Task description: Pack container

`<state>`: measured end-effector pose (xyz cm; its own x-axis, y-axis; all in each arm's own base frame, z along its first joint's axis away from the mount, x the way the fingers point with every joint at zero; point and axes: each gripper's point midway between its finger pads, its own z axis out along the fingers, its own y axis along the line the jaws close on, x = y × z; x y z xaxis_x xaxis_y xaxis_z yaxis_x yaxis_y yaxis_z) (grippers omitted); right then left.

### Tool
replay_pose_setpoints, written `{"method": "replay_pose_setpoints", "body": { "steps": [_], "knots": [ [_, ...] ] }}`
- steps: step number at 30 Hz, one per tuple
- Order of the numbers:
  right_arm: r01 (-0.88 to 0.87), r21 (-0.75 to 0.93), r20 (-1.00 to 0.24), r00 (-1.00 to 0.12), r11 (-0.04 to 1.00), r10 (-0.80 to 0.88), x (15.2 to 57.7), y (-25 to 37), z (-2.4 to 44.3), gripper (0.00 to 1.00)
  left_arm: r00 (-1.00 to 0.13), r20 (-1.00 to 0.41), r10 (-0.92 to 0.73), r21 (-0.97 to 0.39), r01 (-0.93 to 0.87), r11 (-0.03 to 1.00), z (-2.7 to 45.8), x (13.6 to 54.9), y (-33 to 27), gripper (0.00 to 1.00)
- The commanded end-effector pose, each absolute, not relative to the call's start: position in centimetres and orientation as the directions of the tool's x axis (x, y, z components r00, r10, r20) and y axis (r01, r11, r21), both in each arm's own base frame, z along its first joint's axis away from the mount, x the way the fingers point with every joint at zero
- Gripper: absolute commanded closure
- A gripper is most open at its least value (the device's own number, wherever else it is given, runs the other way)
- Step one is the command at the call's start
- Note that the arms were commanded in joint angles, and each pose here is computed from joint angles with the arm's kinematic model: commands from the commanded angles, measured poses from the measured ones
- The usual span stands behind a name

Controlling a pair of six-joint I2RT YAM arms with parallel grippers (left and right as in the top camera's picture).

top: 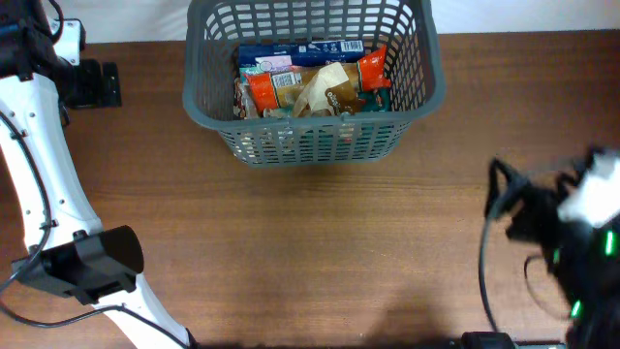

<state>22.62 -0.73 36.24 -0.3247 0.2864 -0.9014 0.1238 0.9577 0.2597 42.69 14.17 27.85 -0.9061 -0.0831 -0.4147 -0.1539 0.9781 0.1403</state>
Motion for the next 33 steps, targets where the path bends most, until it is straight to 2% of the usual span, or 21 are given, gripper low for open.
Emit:
{"method": "replay_pose_setpoints", "body": {
  "steps": [1, 5, 9, 19, 23, 33],
  "knots": [
    [0.294, 0.192, -0.933, -0.241, 0.936, 0.267, 20.7, -4.1, 32.9, 0.01, -0.905, -0.414, -0.098, 0.126, -0.164, 0.978, 27.8, 42.6, 14.1, 0.01],
    [0.390, 0.172, -0.946, -0.191, 0.905, 0.263, 19.1, -6.0, 28.6, 0.01, -0.905, -0.414, -0.099, 0.126, -0.164, 0.978, 27.8, 42.6, 14.1, 0.01],
    [0.501, 0.126, -0.947, -0.196, 0.856, 0.254, 18.6, -8.0, 23.3, 0.01, -0.905, -0.414, -0.099, 0.126, -0.164, 0.978, 27.8, 42.6, 14.1, 0.01],
    [0.506, 0.126, -0.946, -0.197, 0.853, 0.257, 20.4, -8.1, 14.8, 0.01, -0.905, -0.414, -0.099, 0.126, -0.164, 0.978, 27.8, 42.6, 14.1, 0.01],
    [0.480, 0.147, -0.951, -0.174, 0.865, 0.257, 21.1, -7.8, 13.4, 0.01, -0.905, -0.415, -0.099, 0.126, -0.164, 0.978, 27.8, 42.6, 14.1, 0.01],
    [0.461, 0.155, -0.950, -0.172, 0.874, 0.259, 21.3, -7.5, 13.5, 0.01, -0.905, -0.415, -0.099, 0.126, -0.164, 0.978, 27.8, 42.6, 14.1, 0.01]
  ]
}}
